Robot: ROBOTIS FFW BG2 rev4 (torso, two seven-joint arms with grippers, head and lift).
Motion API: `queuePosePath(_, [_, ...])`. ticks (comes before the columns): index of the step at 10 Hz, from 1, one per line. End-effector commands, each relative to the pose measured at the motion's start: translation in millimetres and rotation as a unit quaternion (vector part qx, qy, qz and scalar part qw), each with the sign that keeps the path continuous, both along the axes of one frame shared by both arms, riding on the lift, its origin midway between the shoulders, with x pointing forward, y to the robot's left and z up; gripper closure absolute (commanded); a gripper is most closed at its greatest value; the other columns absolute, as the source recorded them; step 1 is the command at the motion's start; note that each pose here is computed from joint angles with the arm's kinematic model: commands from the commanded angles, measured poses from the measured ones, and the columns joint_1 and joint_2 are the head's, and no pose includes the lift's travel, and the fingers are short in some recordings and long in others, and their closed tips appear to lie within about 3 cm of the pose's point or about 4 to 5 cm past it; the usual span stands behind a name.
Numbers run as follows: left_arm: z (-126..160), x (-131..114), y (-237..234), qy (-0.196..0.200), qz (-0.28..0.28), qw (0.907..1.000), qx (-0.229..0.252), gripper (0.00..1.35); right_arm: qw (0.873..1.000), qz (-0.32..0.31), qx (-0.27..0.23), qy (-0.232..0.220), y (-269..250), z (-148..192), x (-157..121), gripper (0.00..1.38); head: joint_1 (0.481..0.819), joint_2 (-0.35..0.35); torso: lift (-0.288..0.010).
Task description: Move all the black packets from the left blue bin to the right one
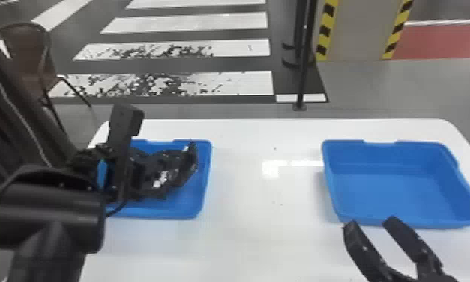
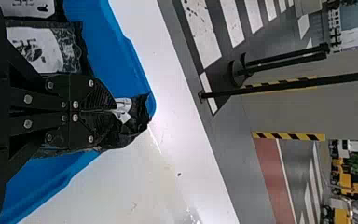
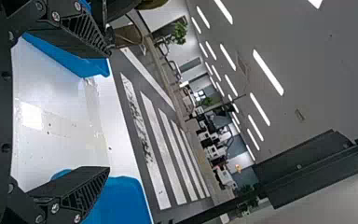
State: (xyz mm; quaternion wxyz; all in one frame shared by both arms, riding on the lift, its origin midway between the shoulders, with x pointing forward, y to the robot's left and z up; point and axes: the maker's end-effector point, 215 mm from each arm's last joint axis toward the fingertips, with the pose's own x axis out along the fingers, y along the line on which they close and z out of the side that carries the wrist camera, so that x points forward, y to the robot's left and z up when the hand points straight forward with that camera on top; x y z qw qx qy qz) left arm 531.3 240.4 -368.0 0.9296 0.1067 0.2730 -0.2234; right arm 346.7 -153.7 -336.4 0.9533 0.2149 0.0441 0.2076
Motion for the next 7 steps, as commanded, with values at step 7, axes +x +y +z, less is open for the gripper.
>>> queuePosePath(7, [114, -52, -109, -0.180, -0.068, 0.9681, -0.161, 1.21, 0.976, 0.187, -0.109, 0.029, 76, -8, 37, 0.17, 0.695, 0.098, -0.140])
